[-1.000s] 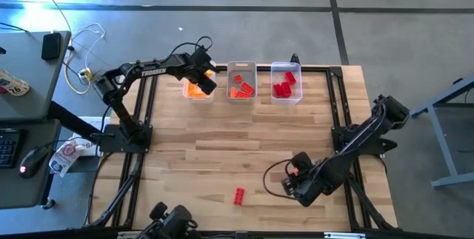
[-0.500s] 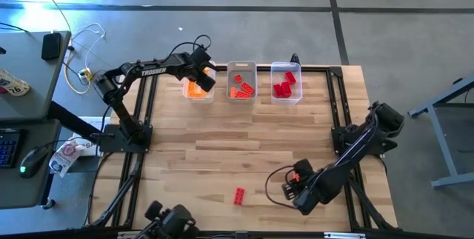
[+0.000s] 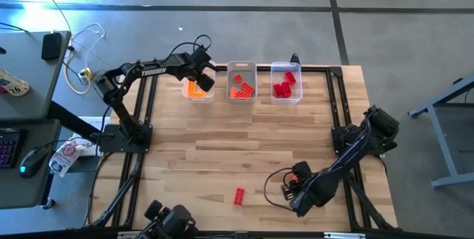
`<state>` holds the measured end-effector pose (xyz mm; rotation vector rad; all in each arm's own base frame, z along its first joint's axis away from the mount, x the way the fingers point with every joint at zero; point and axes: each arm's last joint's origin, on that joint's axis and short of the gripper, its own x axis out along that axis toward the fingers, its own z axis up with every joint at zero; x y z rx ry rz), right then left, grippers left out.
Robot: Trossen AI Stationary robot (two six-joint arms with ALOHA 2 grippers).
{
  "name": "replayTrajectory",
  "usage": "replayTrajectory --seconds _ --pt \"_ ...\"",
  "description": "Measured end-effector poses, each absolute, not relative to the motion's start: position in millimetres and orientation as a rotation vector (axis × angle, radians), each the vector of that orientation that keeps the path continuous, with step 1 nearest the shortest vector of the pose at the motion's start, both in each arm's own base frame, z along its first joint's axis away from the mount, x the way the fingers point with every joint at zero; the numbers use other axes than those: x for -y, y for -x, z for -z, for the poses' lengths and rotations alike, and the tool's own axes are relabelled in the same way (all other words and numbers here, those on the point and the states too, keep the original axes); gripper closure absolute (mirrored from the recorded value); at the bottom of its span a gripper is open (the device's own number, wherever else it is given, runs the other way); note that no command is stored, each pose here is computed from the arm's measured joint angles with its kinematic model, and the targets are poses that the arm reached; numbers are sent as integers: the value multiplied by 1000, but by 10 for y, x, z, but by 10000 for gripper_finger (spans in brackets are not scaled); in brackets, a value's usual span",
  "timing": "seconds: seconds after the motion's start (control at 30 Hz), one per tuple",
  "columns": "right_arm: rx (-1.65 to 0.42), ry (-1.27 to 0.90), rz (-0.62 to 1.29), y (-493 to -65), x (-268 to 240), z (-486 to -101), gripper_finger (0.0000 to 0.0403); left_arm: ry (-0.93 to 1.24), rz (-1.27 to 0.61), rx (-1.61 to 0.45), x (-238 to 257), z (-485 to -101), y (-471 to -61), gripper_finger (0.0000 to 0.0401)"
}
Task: Sort & place blocks by color
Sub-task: Put the orange game piece into the gray bin
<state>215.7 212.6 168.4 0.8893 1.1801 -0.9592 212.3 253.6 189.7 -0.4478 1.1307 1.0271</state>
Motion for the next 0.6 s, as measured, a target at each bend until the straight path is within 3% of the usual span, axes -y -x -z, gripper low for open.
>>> replayTrajectory --seconds 0.33,0.6 --pt "-1139 -903 1038 -2142 -2094 -1672 224 458 -905 -1110 -2502 -1941 -2147 217" --pt "-1158 -878 1069 -2174 -2122 -1525 224 423 -918 -1010 -2442 -2217 -2096 217"
